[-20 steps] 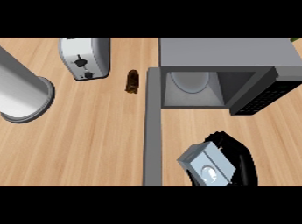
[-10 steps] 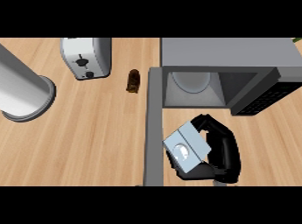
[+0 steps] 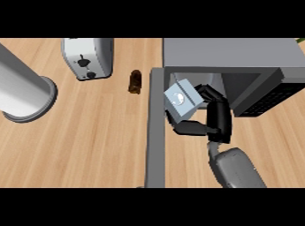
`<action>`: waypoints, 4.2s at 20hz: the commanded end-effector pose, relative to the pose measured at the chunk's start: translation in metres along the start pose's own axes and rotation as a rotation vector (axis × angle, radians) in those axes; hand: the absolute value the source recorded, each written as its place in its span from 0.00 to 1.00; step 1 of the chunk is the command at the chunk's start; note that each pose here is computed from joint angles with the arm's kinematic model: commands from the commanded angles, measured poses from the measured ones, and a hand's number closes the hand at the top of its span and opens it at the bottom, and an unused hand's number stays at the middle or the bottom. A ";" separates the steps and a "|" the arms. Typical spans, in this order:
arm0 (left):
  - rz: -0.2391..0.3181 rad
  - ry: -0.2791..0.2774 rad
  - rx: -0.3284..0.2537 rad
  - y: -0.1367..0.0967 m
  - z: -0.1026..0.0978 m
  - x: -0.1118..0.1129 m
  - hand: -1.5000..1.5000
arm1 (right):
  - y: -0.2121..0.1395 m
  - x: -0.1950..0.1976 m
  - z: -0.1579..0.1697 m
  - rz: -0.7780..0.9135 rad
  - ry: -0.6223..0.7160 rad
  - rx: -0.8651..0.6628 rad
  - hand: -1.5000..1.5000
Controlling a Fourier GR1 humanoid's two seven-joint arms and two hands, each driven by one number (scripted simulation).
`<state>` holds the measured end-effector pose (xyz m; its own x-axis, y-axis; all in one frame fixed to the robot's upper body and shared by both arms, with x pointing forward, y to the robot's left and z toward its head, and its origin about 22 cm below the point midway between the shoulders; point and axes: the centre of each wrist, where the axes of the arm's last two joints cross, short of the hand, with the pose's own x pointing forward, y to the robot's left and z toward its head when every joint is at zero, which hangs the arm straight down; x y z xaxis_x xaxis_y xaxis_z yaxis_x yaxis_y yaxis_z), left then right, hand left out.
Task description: Pick up the milk, place it into the microwave and close the microwave
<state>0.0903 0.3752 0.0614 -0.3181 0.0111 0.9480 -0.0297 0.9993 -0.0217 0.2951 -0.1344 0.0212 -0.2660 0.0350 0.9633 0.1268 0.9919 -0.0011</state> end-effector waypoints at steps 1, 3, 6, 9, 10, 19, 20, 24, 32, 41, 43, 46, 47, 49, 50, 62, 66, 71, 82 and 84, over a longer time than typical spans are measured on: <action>0.004 -0.001 -0.017 -0.015 0.002 -0.006 0.00 | 0.011 -0.019 -0.024 0.036 0.054 -0.075 1.00; -0.012 0.003 -0.018 0.001 -0.001 -0.008 0.00 | -0.015 -0.027 -0.037 0.020 0.100 -0.077 1.00; 0.008 0.011 -0.003 0.006 -0.005 0.006 0.00 | 0.003 -0.047 -0.046 0.043 0.073 -0.095 1.00; -0.015 -0.001 -0.023 0.014 -0.012 -0.010 0.00 | -0.007 -0.070 -0.047 0.048 0.075 -0.060 1.00; 0.000 0.005 -0.018 0.016 -0.014 -0.002 0.00 | -0.010 -0.060 -0.068 0.030 0.074 -0.068 1.00; 0.002 0.016 -0.028 0.016 -0.014 -0.014 0.00 | -0.015 -0.065 -0.096 0.160 -0.082 -0.049 1.00; 0.015 0.014 -0.011 0.021 -0.002 -0.022 0.00 | -0.019 -0.073 -0.090 0.163 -0.077 -0.053 1.00; 0.004 0.017 -0.022 0.015 -0.010 -0.025 0.00 | 0.000 -0.069 -0.094 0.258 -0.112 -0.083 1.00; 0.038 0.026 -0.046 0.018 -0.009 -0.026 0.00 | -0.018 -0.048 -0.126 0.606 -0.211 -0.103 1.00; 0.026 0.014 -0.063 0.020 -0.031 -0.032 0.00 | -0.032 -0.042 -0.136 0.671 -0.170 -0.262 1.00; 0.013 -0.001 -0.071 0.016 -0.036 -0.023 0.00 | -0.040 -0.053 -0.126 0.680 -0.144 -0.269 1.00; 0.015 0.014 -0.101 0.016 -0.037 -0.026 0.00 | -0.060 -0.051 -0.131 0.681 -0.138 -0.299 1.00; 0.013 -0.009 -0.075 0.005 -0.041 -0.029 0.00 | -0.059 -0.052 -0.130 0.722 -0.120 -0.301 1.00; 0.016 0.011 -0.071 0.022 -0.033 -0.031 0.00 | -0.072 -0.053 -0.131 0.709 -0.097 -0.323 1.00; 0.028 0.023 -0.090 0.015 -0.033 -0.035 0.00 | -0.084 -0.053 -0.131 0.718 -0.112 -0.315 1.00; 0.042 0.016 -0.103 0.014 -0.053 -0.040 0.00 | -0.093 -0.068 -0.116 0.828 -0.070 -0.309 1.00; 0.037 0.033 -0.105 0.011 -0.053 -0.049 0.00 | -0.095 -0.060 -0.124 0.869 -0.071 -0.289 0.00; 0.032 0.033 -0.085 0.012 -0.056 -0.053 0.00 | -0.076 -0.064 -0.120 0.863 -0.113 -0.311 0.00; 0.036 0.015 -0.122 0.011 -0.072 -0.056 0.00 | -0.060 -0.052 -0.131 0.840 -0.099 -0.237 0.00; 0.032 0.027 -0.128 0.013 -0.074 -0.052 0.00 | -0.055 -0.051 -0.131 0.830 -0.101 -0.235 0.00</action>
<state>0.1719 0.3928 0.0334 -0.2931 0.0387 0.9553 0.0904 0.9958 -0.0127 0.4249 -0.2120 0.0035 -0.0707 0.7622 0.6435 0.5207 0.5784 -0.6279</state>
